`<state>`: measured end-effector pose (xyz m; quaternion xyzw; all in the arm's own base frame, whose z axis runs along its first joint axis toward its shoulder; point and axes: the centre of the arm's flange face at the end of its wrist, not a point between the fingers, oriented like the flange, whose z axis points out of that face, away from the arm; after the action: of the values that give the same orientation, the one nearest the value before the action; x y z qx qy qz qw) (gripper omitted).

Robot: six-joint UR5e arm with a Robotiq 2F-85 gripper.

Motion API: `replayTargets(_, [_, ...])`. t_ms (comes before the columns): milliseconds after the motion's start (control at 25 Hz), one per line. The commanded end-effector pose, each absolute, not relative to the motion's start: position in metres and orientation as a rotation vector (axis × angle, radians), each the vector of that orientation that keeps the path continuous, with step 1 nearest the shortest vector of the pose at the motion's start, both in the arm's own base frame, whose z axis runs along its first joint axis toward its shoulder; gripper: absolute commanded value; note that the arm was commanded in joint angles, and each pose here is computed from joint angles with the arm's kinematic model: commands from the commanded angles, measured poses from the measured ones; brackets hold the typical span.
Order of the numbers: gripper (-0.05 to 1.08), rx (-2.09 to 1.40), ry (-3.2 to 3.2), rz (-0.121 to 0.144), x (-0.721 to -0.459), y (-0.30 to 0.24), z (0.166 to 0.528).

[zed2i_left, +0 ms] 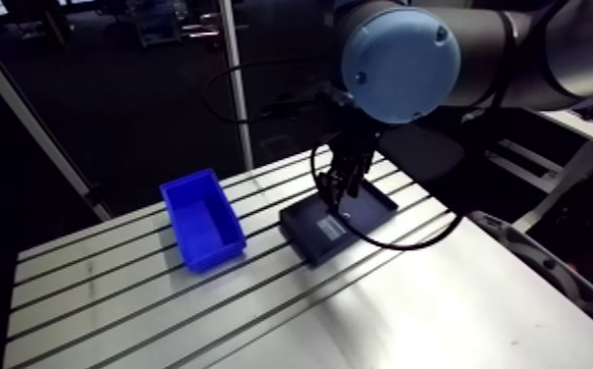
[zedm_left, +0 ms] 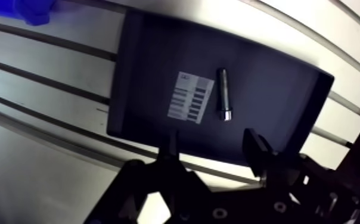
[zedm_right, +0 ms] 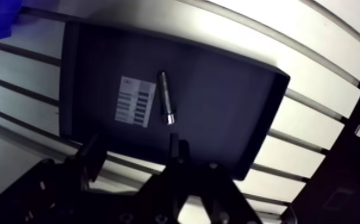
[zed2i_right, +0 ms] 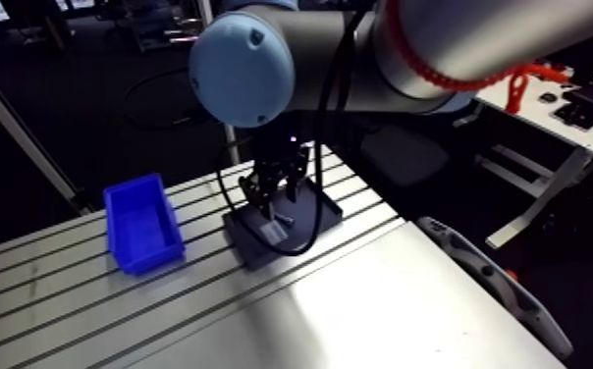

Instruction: Pick up the M10 bolt from the tray and put it into the blue bin.

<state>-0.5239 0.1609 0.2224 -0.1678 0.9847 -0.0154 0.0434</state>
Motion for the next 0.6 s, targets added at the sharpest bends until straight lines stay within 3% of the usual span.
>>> replayTargets(40, [0.36,-0.531,2.997,-0.058,-0.528,0.162,0.206])
replayTargets(600, [0.41,-0.575,2.978,-0.071,-0.544,0.17,0.192])
